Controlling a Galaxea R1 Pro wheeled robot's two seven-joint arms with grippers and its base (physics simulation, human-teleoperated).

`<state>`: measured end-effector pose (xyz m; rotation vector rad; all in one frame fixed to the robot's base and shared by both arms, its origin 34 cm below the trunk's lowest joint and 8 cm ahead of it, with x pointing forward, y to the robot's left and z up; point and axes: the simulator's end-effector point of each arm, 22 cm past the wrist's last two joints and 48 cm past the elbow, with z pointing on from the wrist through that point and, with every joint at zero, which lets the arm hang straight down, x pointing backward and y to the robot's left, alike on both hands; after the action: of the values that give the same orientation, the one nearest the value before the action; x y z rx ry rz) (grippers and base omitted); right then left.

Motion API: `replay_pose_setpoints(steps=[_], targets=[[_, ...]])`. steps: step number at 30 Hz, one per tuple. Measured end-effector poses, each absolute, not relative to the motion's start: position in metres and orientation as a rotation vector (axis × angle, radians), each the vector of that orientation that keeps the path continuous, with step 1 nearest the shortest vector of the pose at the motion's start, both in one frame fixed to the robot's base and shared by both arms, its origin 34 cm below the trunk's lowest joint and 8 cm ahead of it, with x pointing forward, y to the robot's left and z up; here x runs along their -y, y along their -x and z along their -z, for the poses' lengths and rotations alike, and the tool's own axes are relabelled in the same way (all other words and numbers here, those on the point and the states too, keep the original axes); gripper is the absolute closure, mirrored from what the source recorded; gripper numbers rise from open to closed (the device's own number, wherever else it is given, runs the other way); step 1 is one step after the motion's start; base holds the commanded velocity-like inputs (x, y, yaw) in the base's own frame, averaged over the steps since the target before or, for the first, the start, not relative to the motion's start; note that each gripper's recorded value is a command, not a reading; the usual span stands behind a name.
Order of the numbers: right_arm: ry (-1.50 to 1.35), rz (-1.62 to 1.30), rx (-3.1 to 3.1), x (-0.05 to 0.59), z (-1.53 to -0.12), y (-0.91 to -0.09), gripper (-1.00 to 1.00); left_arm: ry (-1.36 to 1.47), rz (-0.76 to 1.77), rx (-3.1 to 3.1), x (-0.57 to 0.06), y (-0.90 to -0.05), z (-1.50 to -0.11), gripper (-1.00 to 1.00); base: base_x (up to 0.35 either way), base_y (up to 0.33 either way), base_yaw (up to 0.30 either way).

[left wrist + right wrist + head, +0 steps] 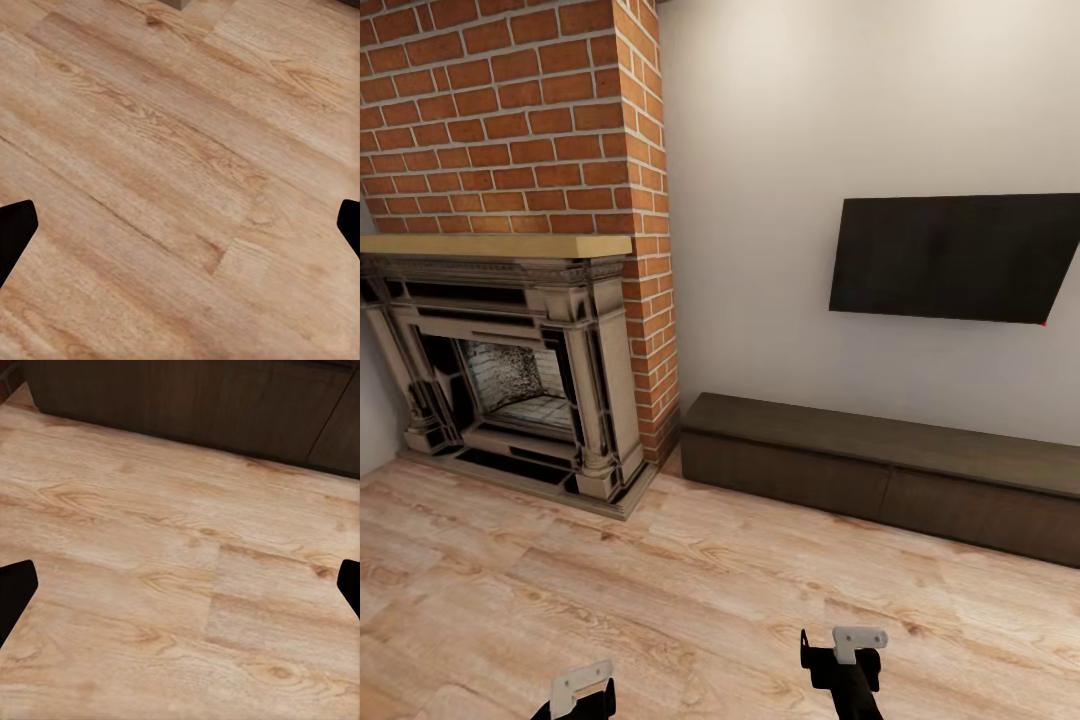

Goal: Turn on the radio receiver that's on the table in the living room.

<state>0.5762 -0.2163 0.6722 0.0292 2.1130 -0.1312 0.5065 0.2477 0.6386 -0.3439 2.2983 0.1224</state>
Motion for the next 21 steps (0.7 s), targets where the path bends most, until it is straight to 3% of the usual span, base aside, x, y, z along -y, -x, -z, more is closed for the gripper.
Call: replay_pose_setpoints(steps=[17, 21], targets=[[-0.029, 0.13, -2.113, 0.2162, -0.6721, -0.5761, -1.0, 0.343, -0.121, -2.299, -0.2469, -0.5064, -0.6384, -1.0, 0.0, 0.0, 0.0], [-0.029, 0.13, -2.113, 0.2162, -0.672, -0.5761, -1.0, 0.344, -0.121, -2.299, -0.2471, -0.5064, -0.6384, -1.0, 0.166, -0.043, 0.0]])
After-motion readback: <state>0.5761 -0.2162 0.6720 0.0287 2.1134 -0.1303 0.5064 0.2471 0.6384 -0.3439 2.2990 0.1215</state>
